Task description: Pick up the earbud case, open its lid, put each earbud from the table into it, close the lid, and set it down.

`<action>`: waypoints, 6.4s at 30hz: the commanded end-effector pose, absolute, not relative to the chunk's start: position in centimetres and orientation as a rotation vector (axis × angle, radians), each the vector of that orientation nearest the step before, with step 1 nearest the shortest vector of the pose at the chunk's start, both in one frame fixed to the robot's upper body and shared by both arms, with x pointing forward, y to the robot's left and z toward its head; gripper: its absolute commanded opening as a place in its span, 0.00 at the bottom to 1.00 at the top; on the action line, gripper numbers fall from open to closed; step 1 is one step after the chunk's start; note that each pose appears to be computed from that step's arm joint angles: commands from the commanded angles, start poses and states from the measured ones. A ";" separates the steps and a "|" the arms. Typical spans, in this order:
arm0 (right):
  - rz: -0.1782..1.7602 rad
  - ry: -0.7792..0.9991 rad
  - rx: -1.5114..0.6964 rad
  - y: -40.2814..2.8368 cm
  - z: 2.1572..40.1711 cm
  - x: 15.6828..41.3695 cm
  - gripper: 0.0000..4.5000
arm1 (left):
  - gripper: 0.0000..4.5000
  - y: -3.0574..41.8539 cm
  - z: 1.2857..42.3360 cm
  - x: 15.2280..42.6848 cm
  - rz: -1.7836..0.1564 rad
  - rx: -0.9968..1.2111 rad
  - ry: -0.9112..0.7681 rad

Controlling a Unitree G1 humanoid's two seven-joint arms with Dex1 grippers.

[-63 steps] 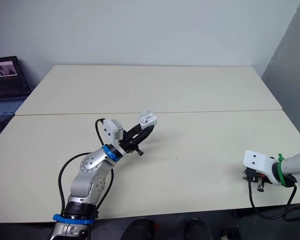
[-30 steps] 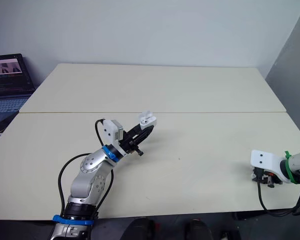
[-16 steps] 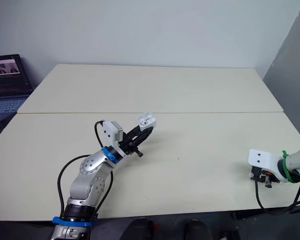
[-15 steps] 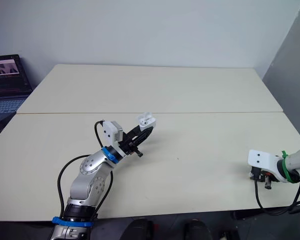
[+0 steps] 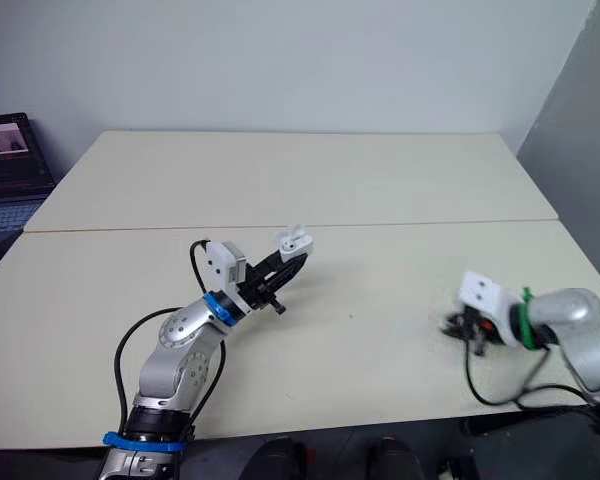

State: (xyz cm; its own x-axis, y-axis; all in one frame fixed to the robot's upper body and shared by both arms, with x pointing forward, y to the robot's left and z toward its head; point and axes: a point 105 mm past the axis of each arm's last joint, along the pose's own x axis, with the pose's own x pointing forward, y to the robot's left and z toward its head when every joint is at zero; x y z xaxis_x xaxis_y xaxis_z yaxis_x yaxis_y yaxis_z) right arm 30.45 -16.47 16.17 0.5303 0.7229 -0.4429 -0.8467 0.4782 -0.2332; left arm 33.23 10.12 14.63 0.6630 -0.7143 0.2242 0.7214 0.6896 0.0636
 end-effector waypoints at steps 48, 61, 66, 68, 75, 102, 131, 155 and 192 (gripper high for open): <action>0.791 -0.199 0.127 -4.6 22.1 32.7 0.09 | 0.17 6.9 18.5 33.0 -0.937 -0.061 -0.374; 0.800 -0.170 0.053 -4.4 21.2 32.8 0.09 | 0.17 6.7 18.5 32.6 -0.961 -0.049 -0.382; 0.804 -0.150 0.041 -4.5 20.7 32.8 0.09 | 0.17 6.7 18.4 32.5 -0.964 -0.049 -0.383; 0.806 -0.141 0.036 -4.4 20.5 32.7 0.09 | 0.17 6.8 18.5 32.5 -0.963 -0.048 -0.384; 0.800 -0.133 0.035 -4.7 20.3 32.6 0.31 | 0.17 6.9 18.5 32.5 -0.959 -0.047 -0.386; 0.896 -0.121 -0.056 -11.8 23.5 29.6 0.65 | 0.17 8.1 17.8 33.5 -0.928 -0.041 -0.349; 0.965 0.050 -0.097 -7.4 21.8 35.0 0.01 | 0.17 5.0 17.6 30.9 -1.173 0.018 -0.333; 0.986 -0.045 -0.233 -7.0 23.1 31.8 0.01 | 0.17 5.4 17.1 31.4 -1.155 0.034 -0.309; 1.232 0.085 -0.456 -11.3 19.1 25.1 0.70 | 0.17 6.7 11.7 31.2 -1.095 -0.250 0.278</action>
